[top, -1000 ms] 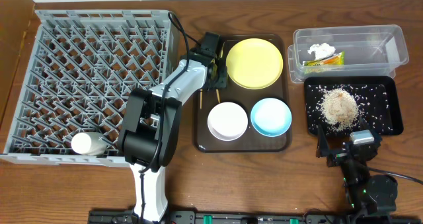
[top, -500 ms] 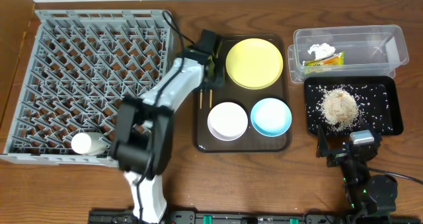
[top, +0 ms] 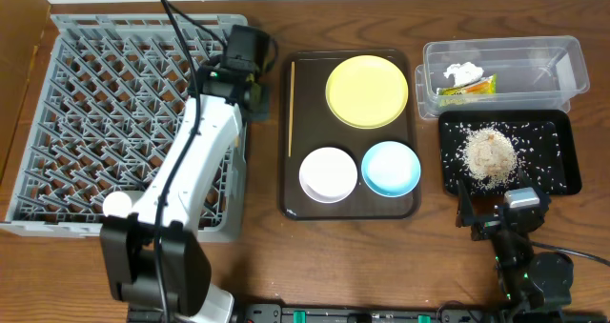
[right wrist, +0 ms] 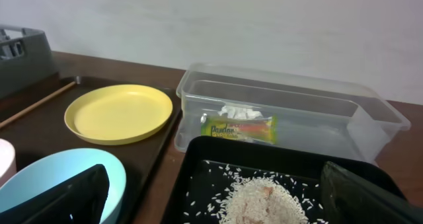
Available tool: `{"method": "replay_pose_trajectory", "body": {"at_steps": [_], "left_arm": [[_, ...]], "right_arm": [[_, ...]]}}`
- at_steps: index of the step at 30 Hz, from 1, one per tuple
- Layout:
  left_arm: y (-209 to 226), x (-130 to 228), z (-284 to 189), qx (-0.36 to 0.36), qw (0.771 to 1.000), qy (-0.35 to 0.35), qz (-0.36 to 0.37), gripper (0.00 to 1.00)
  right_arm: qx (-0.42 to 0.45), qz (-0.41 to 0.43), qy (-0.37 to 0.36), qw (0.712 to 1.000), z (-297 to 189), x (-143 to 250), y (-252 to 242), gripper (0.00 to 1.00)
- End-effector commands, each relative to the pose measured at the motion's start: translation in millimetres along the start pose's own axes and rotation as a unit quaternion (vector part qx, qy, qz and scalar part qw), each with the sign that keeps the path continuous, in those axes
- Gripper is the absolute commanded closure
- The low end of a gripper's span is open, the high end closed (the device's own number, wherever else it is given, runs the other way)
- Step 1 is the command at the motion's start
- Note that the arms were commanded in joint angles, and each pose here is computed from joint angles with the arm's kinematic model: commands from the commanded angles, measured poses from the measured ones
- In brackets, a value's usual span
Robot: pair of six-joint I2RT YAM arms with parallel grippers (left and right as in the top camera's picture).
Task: Sort waste into correct bins and load items into the dishwasher
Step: 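Grasp the chopsticks with the left gripper and place them in the rack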
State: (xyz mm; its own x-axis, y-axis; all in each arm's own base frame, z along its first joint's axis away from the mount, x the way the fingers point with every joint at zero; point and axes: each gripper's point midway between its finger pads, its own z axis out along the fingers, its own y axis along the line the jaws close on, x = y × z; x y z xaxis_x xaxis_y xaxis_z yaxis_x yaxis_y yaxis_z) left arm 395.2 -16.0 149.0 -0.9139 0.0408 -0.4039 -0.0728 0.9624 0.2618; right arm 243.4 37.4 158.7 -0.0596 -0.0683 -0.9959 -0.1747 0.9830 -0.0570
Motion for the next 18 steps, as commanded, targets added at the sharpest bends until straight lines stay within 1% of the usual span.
{"method": "replay_pose_trajectory", "body": {"at_steps": [1, 4, 6, 8, 10, 11, 12, 14, 15, 18], "left_arm": [[21, 9, 20, -0.029, 0.999, 0.026, 0.004, 0.92], [26, 9, 26, -0.025, 0.999, 0.031, -0.003, 0.92], [21, 11, 31, -0.009, 0.999, 0.038, 0.021, 0.92], [19, 14, 36, -0.007, 0.998, 0.047, 0.049, 0.86], [19, 15, 39, -0.010, 0.997, 0.051, 0.055, 0.83], [19, 14, 38, -0.010, 0.997, 0.050, 0.054, 0.78], [20, 12, 35, -0.009, 0.998, 0.045, 0.047, 0.69], [15, 6, 26, 0.001, 0.999, 0.032, 0.032, 0.62], [9, 3, 20, 0.016, 0.999, 0.024, 0.028, 0.57], [-33, -4, 0, 0.117, 0.993, 0.001, 0.034, 0.56]], "right_arm": [[0.001, 0.006, -0.001, 1.000, 0, 1, -1, 0.01], [0.001, 0.006, -0.001, 1.000, 0, 1, -1, 0.01], [0.001, 0.006, -0.001, 1.000, 0, 1, -1, 0.01], [0.001, 0.006, -0.001, 1.000, 0, 1, -1, 0.01], [0.001, 0.006, -0.001, 1.000, 0, 1, -1, 0.01], [0.001, 0.006, -0.001, 1.000, 0, 1, -1, 0.01], [0.001, 0.006, -0.001, 1.000, 0, 1, -1, 0.01], [0.001, 0.006, -0.001, 1.000, 0, 1, -1, 0.01], [0.001, 0.006, -0.001, 1.000, 0, 1, -1, 0.01], [0.001, 0.006, -0.001, 1.000, 0, 1, -1, 0.01]]}}
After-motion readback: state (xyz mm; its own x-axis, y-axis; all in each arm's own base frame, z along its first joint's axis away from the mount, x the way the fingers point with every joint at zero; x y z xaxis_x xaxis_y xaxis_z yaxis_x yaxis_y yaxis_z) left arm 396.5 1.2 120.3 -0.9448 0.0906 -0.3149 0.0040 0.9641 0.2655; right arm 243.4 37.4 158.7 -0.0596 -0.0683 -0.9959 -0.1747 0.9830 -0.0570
